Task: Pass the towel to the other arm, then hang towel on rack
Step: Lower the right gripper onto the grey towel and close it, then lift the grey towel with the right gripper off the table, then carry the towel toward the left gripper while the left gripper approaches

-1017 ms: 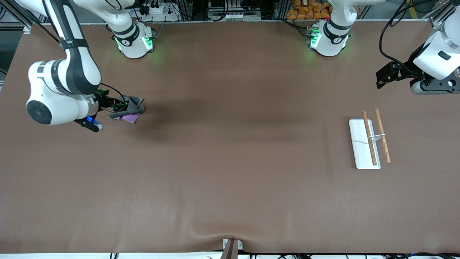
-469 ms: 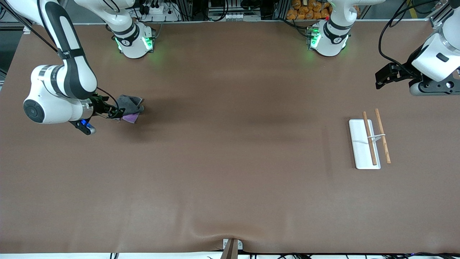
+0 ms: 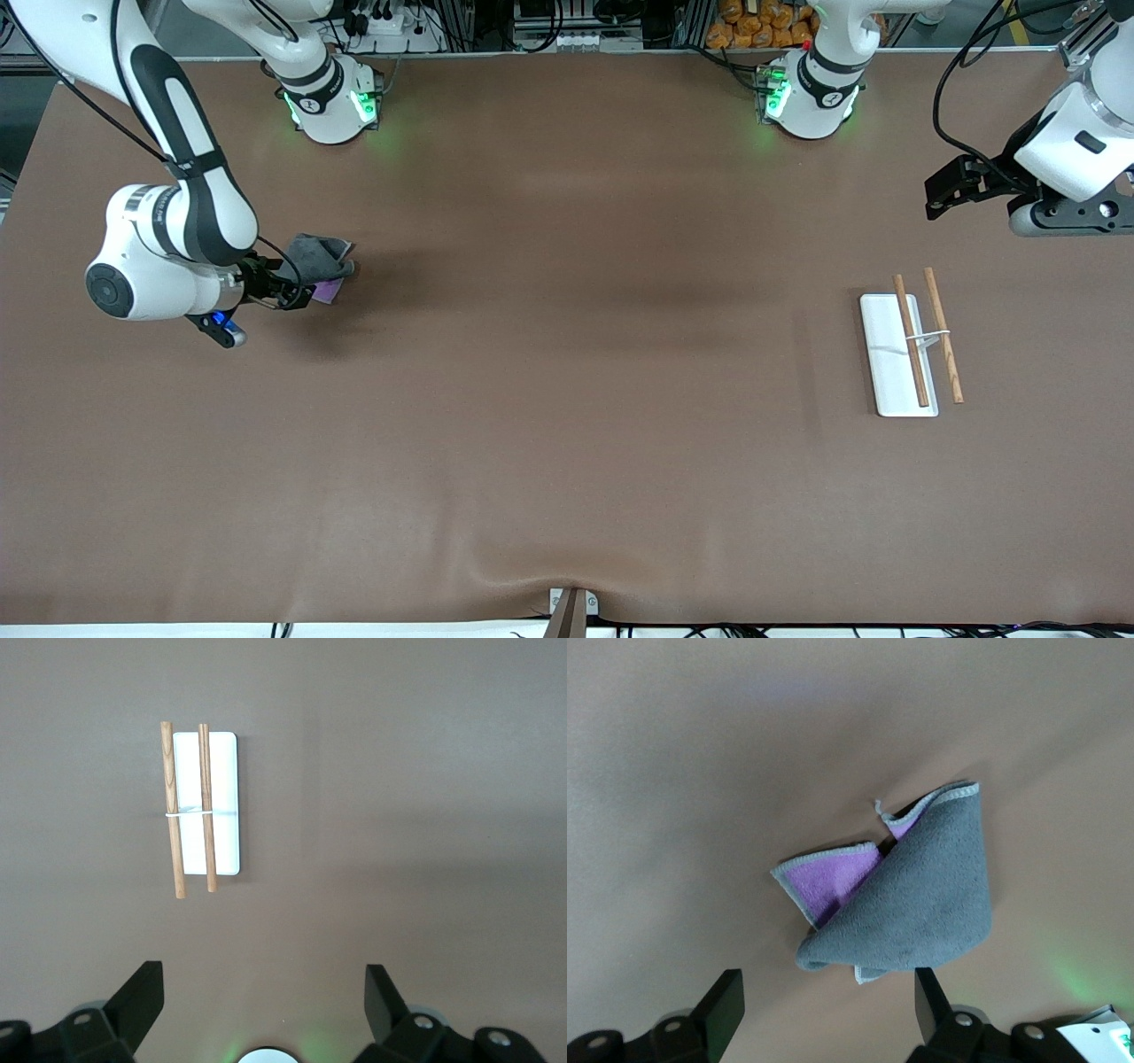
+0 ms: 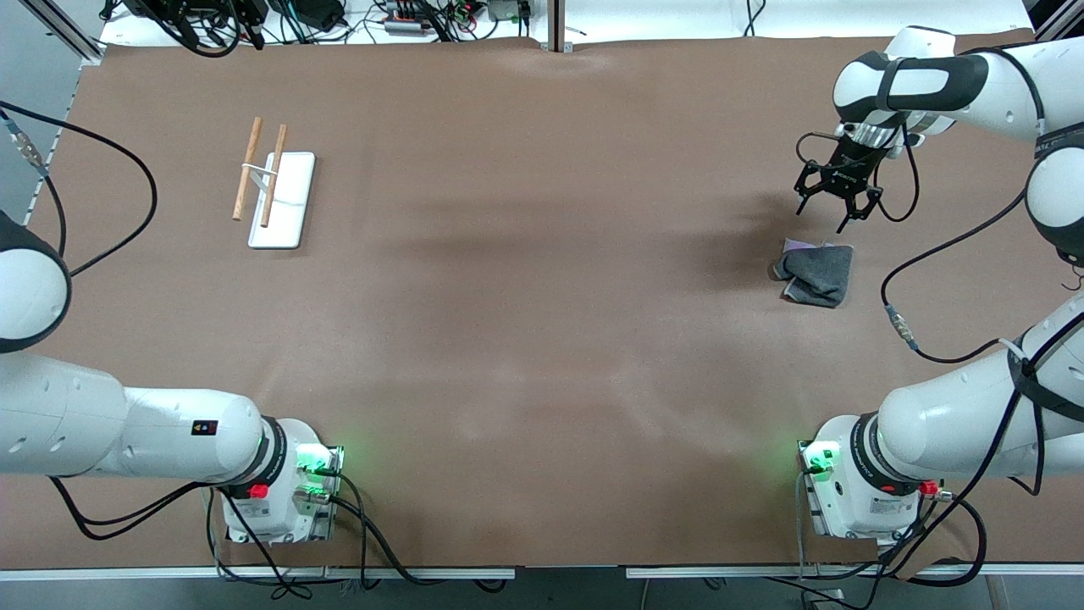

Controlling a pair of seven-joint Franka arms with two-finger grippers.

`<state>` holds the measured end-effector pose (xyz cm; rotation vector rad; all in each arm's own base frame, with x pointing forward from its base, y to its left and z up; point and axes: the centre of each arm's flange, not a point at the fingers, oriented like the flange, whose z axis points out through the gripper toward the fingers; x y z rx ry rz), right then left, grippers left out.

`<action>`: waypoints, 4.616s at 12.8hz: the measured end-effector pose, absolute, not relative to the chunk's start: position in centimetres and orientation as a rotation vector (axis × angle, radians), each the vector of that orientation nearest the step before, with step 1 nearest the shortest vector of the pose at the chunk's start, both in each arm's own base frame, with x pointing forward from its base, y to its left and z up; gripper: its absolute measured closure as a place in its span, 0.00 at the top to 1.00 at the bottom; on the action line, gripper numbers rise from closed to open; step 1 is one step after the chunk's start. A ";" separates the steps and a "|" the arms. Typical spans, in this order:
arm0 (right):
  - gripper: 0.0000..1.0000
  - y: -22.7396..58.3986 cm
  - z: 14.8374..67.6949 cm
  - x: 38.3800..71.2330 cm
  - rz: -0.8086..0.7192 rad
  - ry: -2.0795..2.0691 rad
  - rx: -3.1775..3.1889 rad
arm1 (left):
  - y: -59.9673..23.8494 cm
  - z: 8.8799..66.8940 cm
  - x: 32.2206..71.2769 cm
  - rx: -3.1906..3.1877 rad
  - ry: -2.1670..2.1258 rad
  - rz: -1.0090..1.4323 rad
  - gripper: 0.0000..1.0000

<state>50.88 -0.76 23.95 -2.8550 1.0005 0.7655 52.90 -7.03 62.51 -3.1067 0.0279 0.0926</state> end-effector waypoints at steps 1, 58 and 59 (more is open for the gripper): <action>0.84 -0.8 23.5 50.9 0.765 1.003 -2.855 | -7.0 62.5 52.9 -3.107 0.028 0.093 1.00; 0.02 40.0 43.7 55.1 0.962 1.582 -2.140 | -6.8 62.4 52.7 -3.103 0.022 0.122 1.00; 0.02 41.4 43.4 54.9 0.965 1.575 -2.129 | -6.8 62.4 52.7 -3.103 0.022 0.122 1.00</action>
